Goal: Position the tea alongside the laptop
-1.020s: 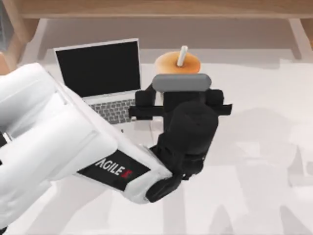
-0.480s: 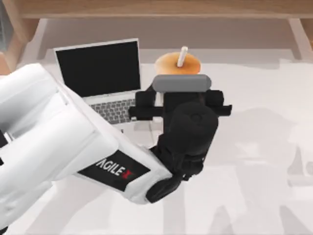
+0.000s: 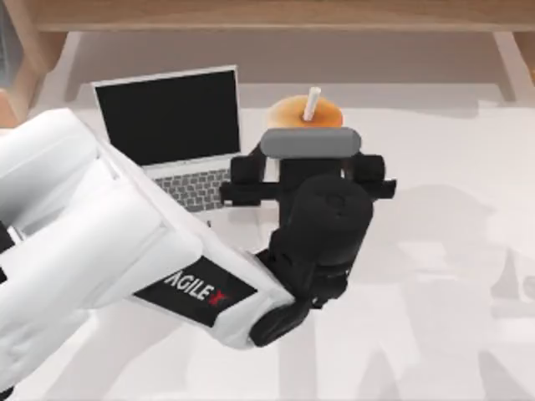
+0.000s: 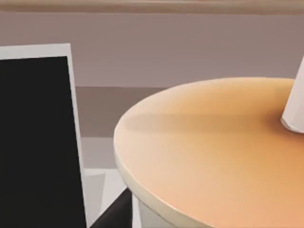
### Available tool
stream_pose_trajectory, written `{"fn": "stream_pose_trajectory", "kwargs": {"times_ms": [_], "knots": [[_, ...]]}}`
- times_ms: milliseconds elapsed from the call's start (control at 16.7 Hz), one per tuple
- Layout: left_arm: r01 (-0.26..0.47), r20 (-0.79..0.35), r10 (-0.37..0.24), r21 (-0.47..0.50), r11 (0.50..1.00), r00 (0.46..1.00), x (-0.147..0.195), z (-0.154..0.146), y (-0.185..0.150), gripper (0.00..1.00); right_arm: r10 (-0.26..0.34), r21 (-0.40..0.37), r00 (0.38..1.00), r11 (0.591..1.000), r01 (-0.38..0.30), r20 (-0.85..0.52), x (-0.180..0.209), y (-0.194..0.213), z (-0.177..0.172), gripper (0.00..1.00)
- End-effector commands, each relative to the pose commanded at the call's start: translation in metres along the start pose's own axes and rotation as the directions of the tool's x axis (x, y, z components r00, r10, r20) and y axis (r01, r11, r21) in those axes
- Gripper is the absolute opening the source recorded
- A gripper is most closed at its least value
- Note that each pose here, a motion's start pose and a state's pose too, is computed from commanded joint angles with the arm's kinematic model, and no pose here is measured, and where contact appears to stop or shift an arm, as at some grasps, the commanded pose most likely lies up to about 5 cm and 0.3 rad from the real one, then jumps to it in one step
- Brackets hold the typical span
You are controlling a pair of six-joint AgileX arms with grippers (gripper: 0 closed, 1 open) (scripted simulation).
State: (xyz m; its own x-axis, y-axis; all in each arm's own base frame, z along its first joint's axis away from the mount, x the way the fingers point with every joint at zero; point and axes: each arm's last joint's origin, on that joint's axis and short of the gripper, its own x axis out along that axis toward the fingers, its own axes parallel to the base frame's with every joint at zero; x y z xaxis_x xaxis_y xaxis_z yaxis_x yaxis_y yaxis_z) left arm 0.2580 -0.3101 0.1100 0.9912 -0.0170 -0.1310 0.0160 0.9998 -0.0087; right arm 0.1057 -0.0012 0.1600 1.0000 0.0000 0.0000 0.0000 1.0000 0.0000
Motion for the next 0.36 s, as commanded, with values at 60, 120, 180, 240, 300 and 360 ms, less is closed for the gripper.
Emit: {"fn": "stream_pose_trajectory", "kwargs": {"times_ms": [60, 120, 180, 240, 300, 360], "knots": [[0.000, 0.000, 0.000, 0.000, 1.000, 1.000, 0.0000, 0.0000, 0.0000, 1.00, 0.000, 0.000, 1.000, 1.000, 0.000, 0.000, 0.0000, 0.0000, 0.0000, 1.00], [0.000, 0.000, 0.000, 0.000, 1.000, 1.000, 0.0000, 0.0000, 0.0000, 1.00, 0.000, 0.000, 1.000, 1.000, 0.000, 0.000, 0.0000, 0.0000, 0.0000, 1.00], [0.000, 0.000, 0.000, 0.000, 1.000, 1.000, 0.0000, 0.0000, 0.0000, 1.00, 0.000, 0.000, 1.000, 1.000, 0.000, 0.000, 0.0000, 0.0000, 0.0000, 1.00], [0.000, 0.000, 0.000, 0.000, 1.000, 1.000, 0.0000, 0.0000, 0.0000, 1.00, 0.000, 0.000, 1.000, 1.000, 0.000, 0.000, 0.0000, 0.0000, 0.0000, 1.00], [0.000, 0.000, 0.000, 0.000, 1.000, 1.000, 0.0000, 0.0000, 0.0000, 1.00, 0.000, 0.000, 1.000, 1.000, 0.000, 0.000, 0.0000, 0.0000, 0.0000, 1.00], [0.000, 0.000, 0.000, 0.000, 1.000, 1.000, 0.0000, 0.0000, 0.0000, 1.00, 0.000, 0.000, 1.000, 1.000, 0.000, 0.000, 0.0000, 0.0000, 0.0000, 1.00]]}}
